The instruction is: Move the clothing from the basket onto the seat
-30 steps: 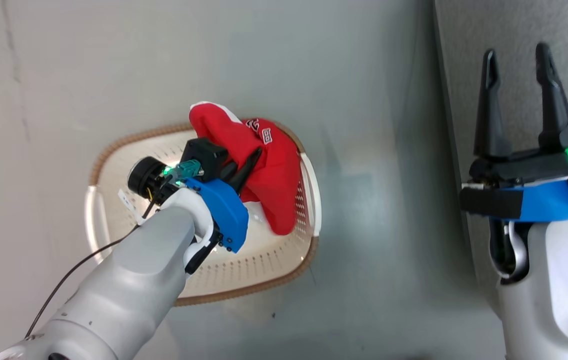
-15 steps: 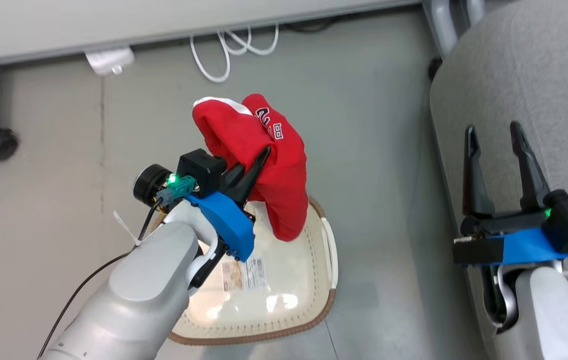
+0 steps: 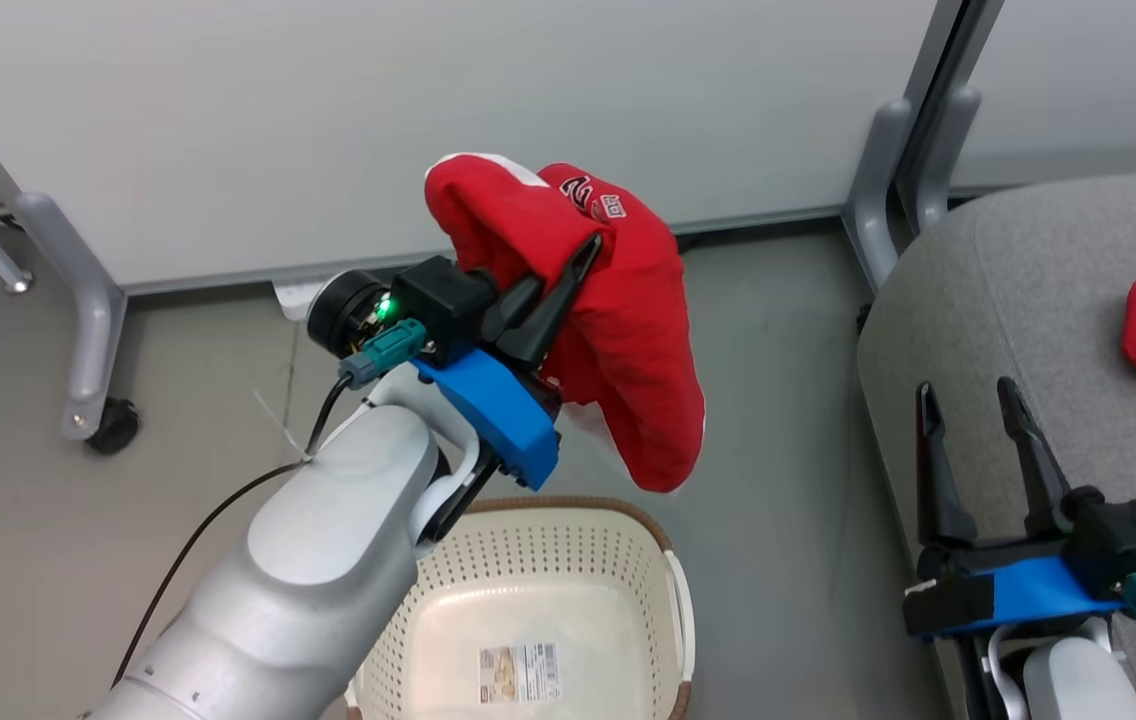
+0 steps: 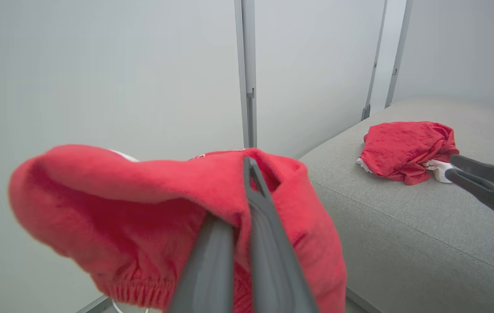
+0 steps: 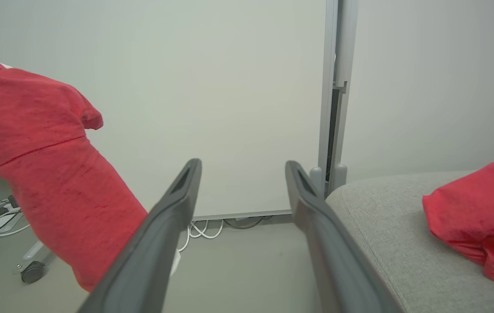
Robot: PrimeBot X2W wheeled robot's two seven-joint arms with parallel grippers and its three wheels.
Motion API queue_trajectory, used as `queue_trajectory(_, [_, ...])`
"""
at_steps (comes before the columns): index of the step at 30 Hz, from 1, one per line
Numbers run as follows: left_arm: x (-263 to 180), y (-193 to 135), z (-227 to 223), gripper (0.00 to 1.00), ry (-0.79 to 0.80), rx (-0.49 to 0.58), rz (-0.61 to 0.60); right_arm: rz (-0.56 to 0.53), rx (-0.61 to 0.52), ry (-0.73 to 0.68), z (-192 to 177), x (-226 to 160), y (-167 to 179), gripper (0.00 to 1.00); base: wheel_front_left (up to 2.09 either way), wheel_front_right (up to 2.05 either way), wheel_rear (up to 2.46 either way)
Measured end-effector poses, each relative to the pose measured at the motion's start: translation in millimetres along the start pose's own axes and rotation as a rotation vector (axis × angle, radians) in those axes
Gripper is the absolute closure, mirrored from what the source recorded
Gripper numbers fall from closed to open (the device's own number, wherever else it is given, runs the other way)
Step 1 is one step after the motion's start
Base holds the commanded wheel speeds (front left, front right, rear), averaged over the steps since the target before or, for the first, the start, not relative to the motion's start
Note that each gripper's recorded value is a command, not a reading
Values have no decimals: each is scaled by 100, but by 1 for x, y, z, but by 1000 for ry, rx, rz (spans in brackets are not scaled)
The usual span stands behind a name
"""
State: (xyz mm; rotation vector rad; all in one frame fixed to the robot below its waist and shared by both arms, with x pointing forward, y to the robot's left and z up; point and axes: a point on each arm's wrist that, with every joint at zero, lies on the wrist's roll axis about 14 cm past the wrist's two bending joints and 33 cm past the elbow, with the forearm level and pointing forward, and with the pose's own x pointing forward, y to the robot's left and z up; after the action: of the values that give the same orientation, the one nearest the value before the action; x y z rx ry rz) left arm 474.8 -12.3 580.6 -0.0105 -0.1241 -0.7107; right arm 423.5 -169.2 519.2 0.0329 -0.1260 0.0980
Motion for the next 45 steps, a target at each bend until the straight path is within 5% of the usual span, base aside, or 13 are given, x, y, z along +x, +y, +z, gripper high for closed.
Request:
queue_trajectory(11, [-7, -28, 55, 100, -101, 70, -44, 34, 17, -36, 18, -21, 14, 0, 0, 0, 0])
queue_trajectory(30, [-7, -26, 52, 100, -94, 63, -39, 227, 44, 29, -3, -25, 80, 0, 0, 0, 0])
queue_trajectory(45, [-3, -19, 41, 100, -78, 53, -35, 429, 15, -48, 22, 22, 143, 0, 0, 0, 0])
